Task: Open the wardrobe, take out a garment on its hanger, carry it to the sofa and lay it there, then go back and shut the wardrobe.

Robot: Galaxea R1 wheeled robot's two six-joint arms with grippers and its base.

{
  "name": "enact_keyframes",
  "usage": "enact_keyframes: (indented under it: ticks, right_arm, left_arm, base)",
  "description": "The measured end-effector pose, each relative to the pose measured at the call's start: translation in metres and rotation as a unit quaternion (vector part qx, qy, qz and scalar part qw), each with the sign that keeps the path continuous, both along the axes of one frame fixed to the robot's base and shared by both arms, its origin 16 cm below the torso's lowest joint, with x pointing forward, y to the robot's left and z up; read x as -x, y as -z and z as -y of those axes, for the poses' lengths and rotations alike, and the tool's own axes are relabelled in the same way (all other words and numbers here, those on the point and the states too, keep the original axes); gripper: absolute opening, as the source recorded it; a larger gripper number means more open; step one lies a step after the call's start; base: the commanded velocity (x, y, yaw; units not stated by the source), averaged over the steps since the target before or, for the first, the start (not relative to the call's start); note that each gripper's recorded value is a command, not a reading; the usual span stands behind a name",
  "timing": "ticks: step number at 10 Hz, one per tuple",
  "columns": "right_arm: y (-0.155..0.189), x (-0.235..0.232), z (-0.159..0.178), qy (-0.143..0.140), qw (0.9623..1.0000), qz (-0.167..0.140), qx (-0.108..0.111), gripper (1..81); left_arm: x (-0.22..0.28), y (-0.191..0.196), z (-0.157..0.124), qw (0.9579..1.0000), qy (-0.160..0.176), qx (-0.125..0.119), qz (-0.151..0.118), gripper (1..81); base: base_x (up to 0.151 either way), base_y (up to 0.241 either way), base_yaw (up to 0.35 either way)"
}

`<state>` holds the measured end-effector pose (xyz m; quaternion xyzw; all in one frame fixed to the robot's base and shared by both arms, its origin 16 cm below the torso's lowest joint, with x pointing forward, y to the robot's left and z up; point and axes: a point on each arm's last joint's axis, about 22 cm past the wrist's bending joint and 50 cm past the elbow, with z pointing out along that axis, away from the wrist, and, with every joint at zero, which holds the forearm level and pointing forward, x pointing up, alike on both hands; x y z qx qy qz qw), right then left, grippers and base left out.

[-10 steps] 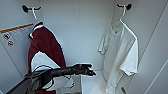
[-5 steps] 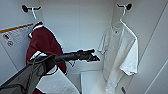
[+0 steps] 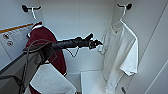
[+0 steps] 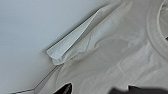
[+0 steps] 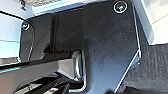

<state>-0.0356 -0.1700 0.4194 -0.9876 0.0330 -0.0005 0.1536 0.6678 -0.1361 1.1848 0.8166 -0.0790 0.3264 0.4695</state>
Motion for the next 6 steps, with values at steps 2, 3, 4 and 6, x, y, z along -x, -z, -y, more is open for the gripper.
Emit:
enact_keyframes:
  ticks: [2,3,4,6]
  right_arm:
    - [-0.001,0.000,-0.006,0.001,1.0000,0.001,-0.003,81.1]
    - [0.000,0.001,-0.006,0.001,1.0000,0.001,-0.002,81.1]
    - [0.000,0.004,-0.002,0.001,1.0000,-0.001,0.003,81.1]
    - [0.000,0.008,-0.001,0.004,1.0000,-0.004,0.004,81.1]
  left_arm:
    - [-0.002,-0.050,0.001,0.9993,0.001,0.036,0.011,81.1]
    - [-0.004,-0.072,0.001,0.9984,-0.001,0.053,0.020,81.1]
    - [-0.006,-0.096,0.007,0.9962,0.001,0.081,0.032,81.1]
    - [-0.013,-0.118,0.014,0.9940,-0.006,0.100,0.044,81.1]
  base:
    - [0.000,0.000,0.000]
    - [0.000,0.000,0.000]
    - [0.000,0.000,0.000]
    - [0.000,0.000,0.000]
